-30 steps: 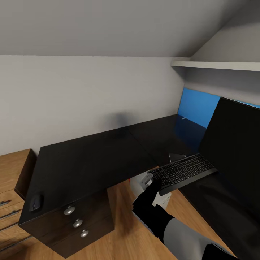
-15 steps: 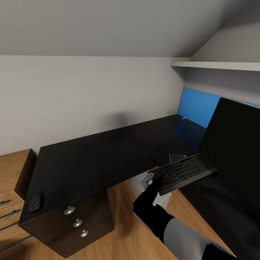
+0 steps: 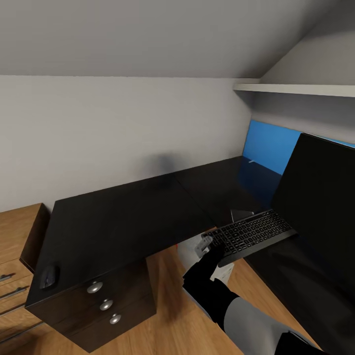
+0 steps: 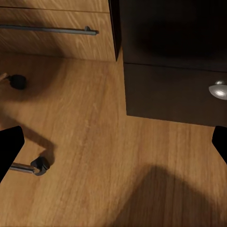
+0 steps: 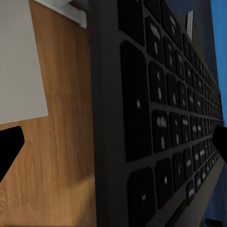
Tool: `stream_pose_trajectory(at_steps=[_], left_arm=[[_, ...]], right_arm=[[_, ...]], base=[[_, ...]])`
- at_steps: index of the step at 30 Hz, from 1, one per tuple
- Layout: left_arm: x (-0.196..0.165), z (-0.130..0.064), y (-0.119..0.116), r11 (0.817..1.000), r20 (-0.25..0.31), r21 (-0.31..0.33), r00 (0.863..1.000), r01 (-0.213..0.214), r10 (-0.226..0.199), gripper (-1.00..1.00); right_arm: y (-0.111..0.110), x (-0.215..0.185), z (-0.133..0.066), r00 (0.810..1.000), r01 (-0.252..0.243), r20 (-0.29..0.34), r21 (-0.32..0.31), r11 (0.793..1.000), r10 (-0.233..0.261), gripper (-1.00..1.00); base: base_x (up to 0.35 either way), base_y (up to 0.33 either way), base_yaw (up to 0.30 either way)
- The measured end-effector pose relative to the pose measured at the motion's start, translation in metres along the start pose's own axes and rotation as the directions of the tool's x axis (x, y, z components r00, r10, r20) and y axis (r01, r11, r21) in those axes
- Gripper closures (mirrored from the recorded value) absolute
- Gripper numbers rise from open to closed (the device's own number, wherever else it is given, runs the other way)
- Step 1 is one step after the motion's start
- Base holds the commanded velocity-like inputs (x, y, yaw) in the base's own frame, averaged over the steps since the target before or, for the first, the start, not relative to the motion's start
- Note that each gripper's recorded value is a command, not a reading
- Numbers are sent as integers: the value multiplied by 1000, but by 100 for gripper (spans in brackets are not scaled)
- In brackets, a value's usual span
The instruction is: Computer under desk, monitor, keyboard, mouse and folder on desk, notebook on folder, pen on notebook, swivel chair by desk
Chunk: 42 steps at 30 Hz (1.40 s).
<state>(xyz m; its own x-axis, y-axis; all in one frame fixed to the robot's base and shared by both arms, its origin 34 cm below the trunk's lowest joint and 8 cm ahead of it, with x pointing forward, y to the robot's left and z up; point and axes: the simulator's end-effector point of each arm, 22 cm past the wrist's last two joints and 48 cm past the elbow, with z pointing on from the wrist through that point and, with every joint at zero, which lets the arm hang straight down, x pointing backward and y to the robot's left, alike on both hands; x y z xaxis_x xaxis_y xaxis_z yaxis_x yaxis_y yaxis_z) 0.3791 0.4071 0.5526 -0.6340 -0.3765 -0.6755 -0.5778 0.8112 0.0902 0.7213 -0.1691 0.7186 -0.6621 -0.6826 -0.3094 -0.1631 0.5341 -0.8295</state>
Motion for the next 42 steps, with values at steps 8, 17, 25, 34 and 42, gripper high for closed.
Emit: stream_pose_trajectory(at_steps=[8, 17, 25, 34, 42], left_arm=[[0, 0, 0, 1000, 0, 0, 1000, 0, 0, -100], [0, 0, 0, 1000, 0, 0, 1000, 0, 0, -100], [0, 0, 0, 1000, 0, 0, 1000, 0, 0, -100], [1, -1, -2, 1000, -1, 3, 1000, -3, 3, -100], [1, -1, -3, 1000, -1, 6, 1000, -5, 5, -100]], right_arm=[[1, 5, 2, 1000, 7, -9, 3, 1000, -7, -100], [1, 5, 3, 1000, 8, -10, 3, 1000, -8, -100], [1, 5, 3, 1000, 9, -11, 3, 1000, -9, -100], [1, 5, 3, 1000, 9, -11, 4, 1000, -9, -100], [0, 5, 3, 1000, 9, -11, 5, 1000, -9, -100]], base=[[0, 0, 0], [0, 0, 0], [0, 0, 0], [0, 0, 0], [0, 0, 0]])
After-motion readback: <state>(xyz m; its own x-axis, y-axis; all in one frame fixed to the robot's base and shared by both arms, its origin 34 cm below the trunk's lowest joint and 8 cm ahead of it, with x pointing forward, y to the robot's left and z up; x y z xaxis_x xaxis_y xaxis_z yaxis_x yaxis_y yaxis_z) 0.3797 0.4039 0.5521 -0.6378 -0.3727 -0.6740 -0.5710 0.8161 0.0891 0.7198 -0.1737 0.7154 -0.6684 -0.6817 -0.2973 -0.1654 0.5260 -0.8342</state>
